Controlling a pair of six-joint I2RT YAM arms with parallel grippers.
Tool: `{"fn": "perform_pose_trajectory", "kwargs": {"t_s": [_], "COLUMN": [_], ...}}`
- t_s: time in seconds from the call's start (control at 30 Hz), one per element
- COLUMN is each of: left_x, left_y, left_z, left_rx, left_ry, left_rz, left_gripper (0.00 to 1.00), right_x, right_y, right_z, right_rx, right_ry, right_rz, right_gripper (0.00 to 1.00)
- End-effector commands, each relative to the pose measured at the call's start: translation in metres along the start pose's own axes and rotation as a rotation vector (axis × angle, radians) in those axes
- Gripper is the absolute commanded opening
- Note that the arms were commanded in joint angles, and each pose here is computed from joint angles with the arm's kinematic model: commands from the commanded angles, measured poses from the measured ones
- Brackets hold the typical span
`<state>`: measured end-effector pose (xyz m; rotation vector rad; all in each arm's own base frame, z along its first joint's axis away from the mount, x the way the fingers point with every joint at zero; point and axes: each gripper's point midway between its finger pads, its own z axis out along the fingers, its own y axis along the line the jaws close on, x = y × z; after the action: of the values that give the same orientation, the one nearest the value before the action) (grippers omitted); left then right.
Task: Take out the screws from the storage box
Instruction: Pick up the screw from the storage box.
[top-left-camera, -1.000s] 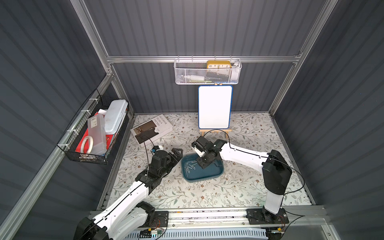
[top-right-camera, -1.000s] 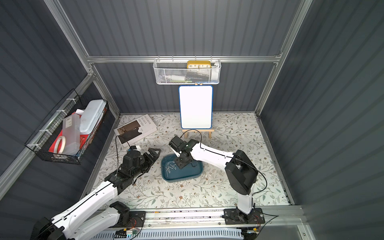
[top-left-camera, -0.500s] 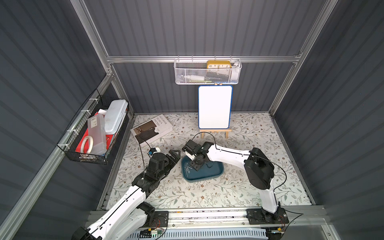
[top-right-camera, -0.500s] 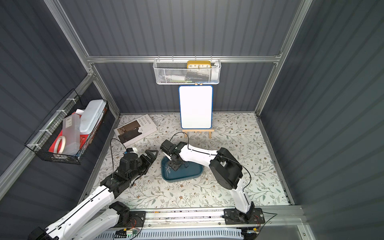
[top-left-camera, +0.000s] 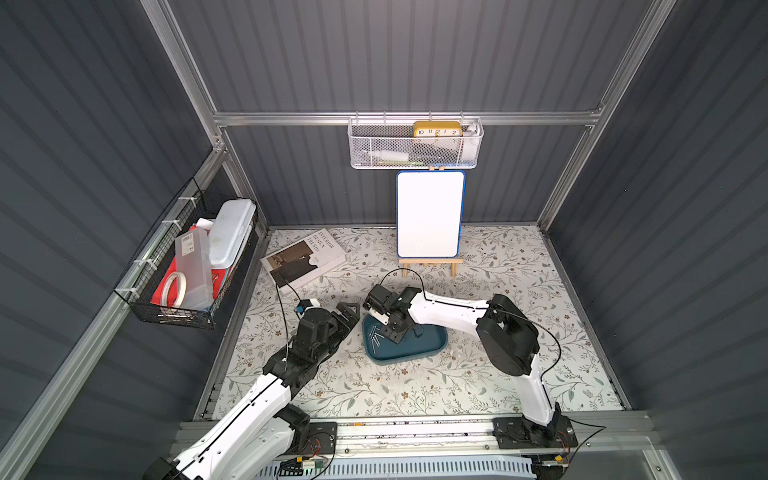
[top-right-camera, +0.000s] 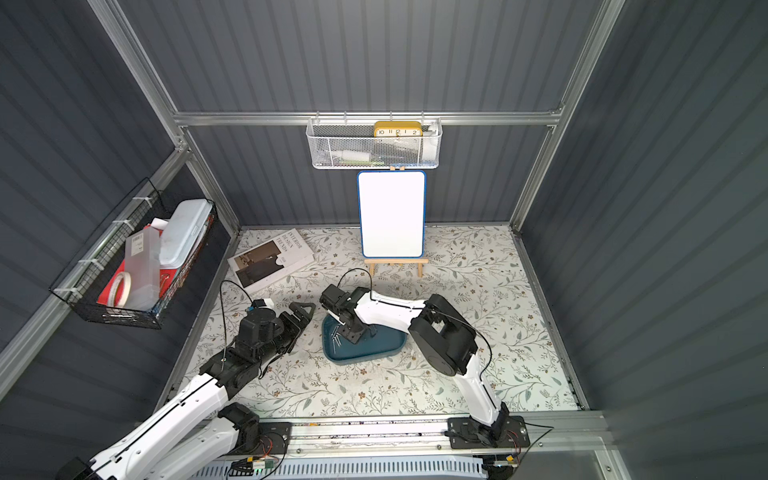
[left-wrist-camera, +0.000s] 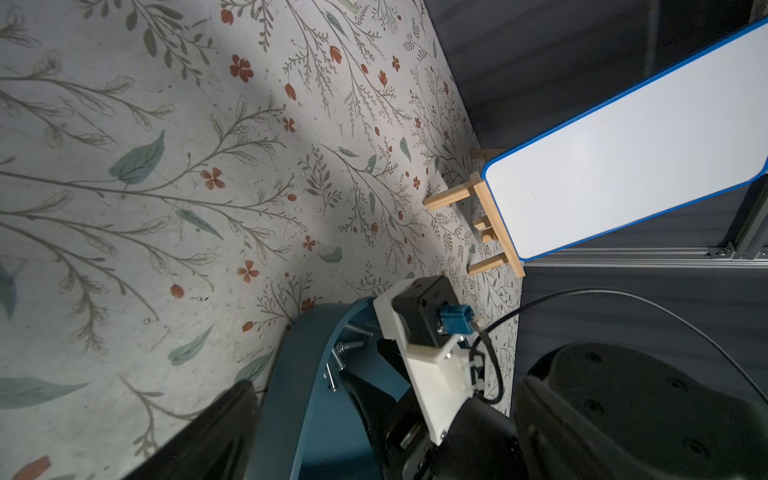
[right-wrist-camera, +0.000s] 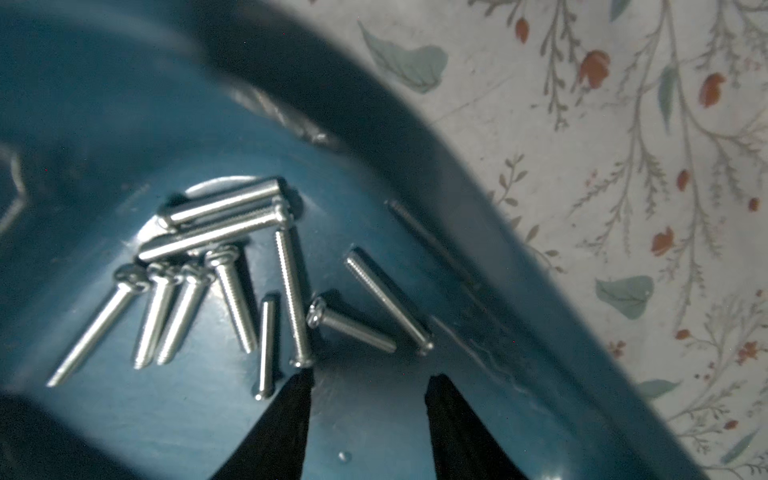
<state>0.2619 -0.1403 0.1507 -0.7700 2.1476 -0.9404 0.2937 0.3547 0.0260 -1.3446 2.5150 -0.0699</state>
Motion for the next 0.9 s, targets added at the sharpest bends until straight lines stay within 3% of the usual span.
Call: {"fn": "perform_pose_trajectory", "kwargs": {"t_s": [0.0,0.3,0.57,0.87], "left_x": [0.004,0.003,0.004,0.004], "left_y": [0.010,0.012,0.014,0.011], "left_z": [0.000,-0.005,-0.007,-0.006], "left_rx": [-0.027,-0.023,-0.026,-0.019], "left_ry": [0.004,-0.001,-0.003,0.000], "left_rz": [-0.011,-0.021,-0.023,-0.023], "left_gripper": [0.99,0.99,0.99,0.99], "right_x": [-0.009,-0.013,-0.009,0.007], "right_y": [-0.002,-0.001,0.005,-0.001], "right_z": [0.003,0.010,0.017,0.016], "right_rx": [0.016,0.025,-0.002,0.038], "right_ry": [-0.012,-0.016,-0.009,0.027], "right_rz": [-0.006,0.013,0.056,0.129], "right_gripper": [0.50,0.49,0.28,0.18]}}
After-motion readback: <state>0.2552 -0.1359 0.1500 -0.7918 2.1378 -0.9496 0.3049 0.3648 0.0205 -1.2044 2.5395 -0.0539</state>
